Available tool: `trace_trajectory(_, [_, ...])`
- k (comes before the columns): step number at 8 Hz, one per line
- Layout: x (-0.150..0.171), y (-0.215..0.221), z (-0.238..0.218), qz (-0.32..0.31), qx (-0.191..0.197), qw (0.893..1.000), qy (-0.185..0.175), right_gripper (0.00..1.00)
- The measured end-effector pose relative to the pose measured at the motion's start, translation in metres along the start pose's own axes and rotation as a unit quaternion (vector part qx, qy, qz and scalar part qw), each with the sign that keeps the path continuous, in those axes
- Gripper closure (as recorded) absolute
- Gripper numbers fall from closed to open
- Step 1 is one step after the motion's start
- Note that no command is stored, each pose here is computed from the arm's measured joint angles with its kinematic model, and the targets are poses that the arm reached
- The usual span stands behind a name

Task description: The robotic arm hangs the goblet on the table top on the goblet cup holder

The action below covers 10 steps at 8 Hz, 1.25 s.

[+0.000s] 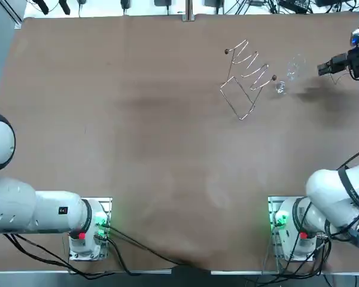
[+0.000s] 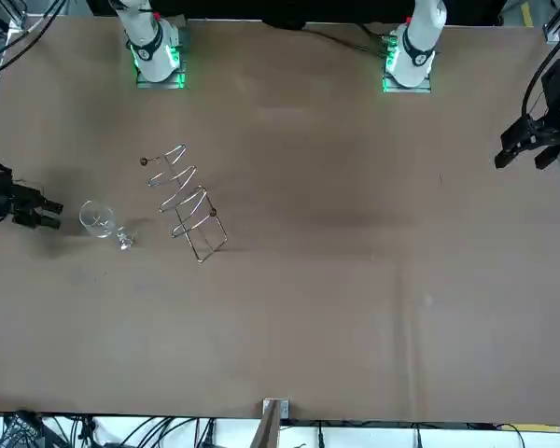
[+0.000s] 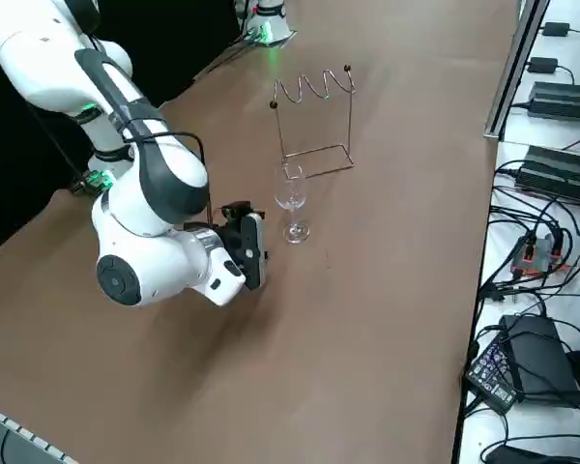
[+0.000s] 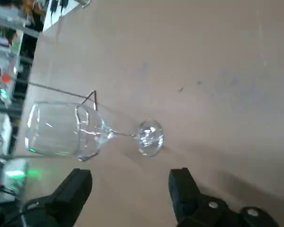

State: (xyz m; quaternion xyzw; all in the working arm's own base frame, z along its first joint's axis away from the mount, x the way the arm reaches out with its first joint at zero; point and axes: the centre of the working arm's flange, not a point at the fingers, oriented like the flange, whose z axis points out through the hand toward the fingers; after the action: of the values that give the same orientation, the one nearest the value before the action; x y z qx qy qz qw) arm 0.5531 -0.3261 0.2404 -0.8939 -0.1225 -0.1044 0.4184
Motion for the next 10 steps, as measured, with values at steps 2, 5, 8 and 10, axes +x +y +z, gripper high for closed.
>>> trace_trajectory(2, [0.003,0.005,0.006,-0.077,-0.009,0.997,0.002,0.0])
trace_trajectory(5, [0.008,0.007,0.02,-0.16,-0.009,0.987,-0.001,0.0])
trace_trajectory(8, [-0.001,0.005,0.027,-0.071,0.032,0.997,-0.001,0.0])
trace_trajectory(10, [-0.008,0.001,0.02,0.062,0.052,0.997,-0.009,0.0])
